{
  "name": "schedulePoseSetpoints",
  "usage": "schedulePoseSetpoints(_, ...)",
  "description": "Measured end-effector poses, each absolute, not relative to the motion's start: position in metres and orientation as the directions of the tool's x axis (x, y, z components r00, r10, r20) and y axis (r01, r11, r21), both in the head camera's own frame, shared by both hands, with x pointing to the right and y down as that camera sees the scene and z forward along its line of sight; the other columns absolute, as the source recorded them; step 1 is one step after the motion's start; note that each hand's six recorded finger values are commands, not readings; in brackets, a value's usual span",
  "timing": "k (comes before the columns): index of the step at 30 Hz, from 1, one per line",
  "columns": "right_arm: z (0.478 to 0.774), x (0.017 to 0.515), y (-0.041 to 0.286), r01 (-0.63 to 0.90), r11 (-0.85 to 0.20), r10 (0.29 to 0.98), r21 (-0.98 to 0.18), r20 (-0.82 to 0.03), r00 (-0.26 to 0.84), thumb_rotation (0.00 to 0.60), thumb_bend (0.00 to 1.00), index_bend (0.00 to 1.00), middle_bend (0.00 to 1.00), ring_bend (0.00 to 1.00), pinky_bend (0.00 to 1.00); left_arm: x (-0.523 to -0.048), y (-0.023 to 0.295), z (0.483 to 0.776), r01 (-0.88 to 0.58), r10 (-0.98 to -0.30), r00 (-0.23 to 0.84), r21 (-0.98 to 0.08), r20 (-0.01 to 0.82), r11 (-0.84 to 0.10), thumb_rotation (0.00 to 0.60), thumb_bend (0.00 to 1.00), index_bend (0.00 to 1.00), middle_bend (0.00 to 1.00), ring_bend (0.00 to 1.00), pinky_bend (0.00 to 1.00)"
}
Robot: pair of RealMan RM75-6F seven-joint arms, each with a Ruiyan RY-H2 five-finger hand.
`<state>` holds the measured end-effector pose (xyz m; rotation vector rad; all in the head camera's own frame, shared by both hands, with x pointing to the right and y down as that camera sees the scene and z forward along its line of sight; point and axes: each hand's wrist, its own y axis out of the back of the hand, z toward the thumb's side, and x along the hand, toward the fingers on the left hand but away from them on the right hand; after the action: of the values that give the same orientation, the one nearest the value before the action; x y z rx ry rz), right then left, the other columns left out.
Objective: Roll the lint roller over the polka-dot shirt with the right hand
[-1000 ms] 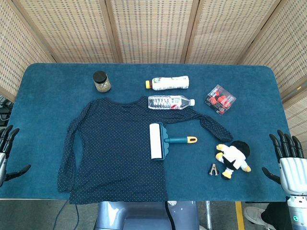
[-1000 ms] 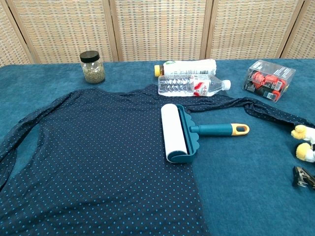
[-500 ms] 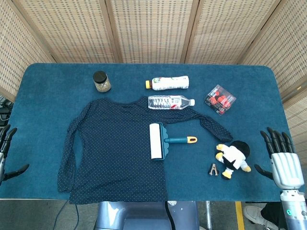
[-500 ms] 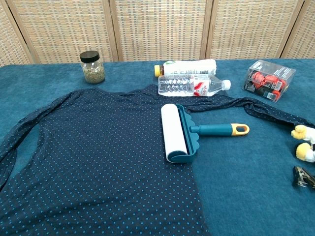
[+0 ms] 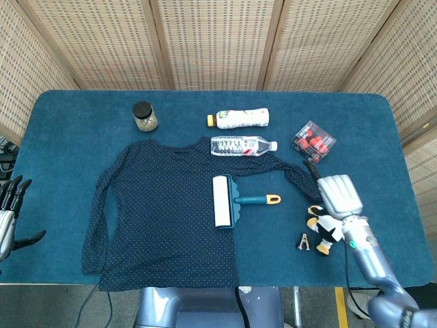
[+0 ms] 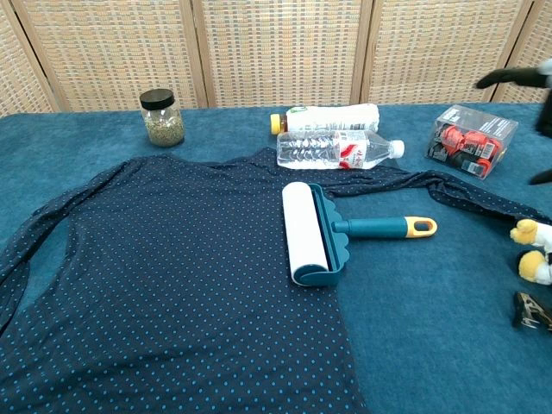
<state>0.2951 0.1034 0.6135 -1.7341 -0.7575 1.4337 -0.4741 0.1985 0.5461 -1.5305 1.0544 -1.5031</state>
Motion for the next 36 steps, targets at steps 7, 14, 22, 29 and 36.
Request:
schedulePoseSetpoints(7, 0.655, 0.222, 0.096, -0.013, -0.649, 0.741, -0.760, -0.637, 0.213, 0.600, 0.29, 0.30, 1.00, 1.00, 1.00, -0.477, 0.196, 0.549, -0.065, -0.914, -0.033, -0.914, 0.404, -0.401, 0.600, 0.00, 0.00, 0.00, 0.00, 0.00)
schedulePoseSetpoints(14, 0.687, 0.170, 0.100, 0.000, -0.686, 0.715, -0.728, -0.674, 0.185, 0.600, 0.38, 0.34, 1.00, 1.00, 1.00, -0.481, 0.194, 0.549, -0.074, -0.913, -0.040, -0.912, 0.406, -0.403, 0.600, 0.00, 0.00, 0.00, 0.00, 0.00)
schedulePoseSetpoints(22, 0.701, 0.157, 0.102, -0.027, -0.685, 0.719, -0.728, -0.681, 0.141, 0.600, 0.41, 0.36, 1.00, 1.00, 1.00, -0.481, 0.193, 0.548, -0.081, -0.913, -0.037, -0.912, 0.406, -0.403, 0.600, 0.00, 0.00, 0.00, 0.00, 0.00)
schedulePoseSetpoints(29, 0.712, 0.160, 0.115, -0.063, -0.682, 0.720, -0.728, -0.685, 0.115, 0.600, 0.41, 0.40, 1.00, 1.00, 1.00, -0.483, 0.193, 0.546, -0.094, -0.914, -0.037, -0.912, 0.404, -0.400, 0.600, 0.00, 0.00, 0.00, 0.00, 0.00)
schedulePoseSetpoints(36, 0.719, 0.164, 0.118, -0.084, -0.679, 0.722, -0.730, -0.684, 0.106, 0.600, 0.41, 0.39, 1.00, 1.00, 1.00, -0.483, 0.193, 0.545, -0.096, -0.915, -0.035, -0.912, 0.403, -0.398, 0.600, 0.00, 0.00, 0.00, 0.00, 0.00)
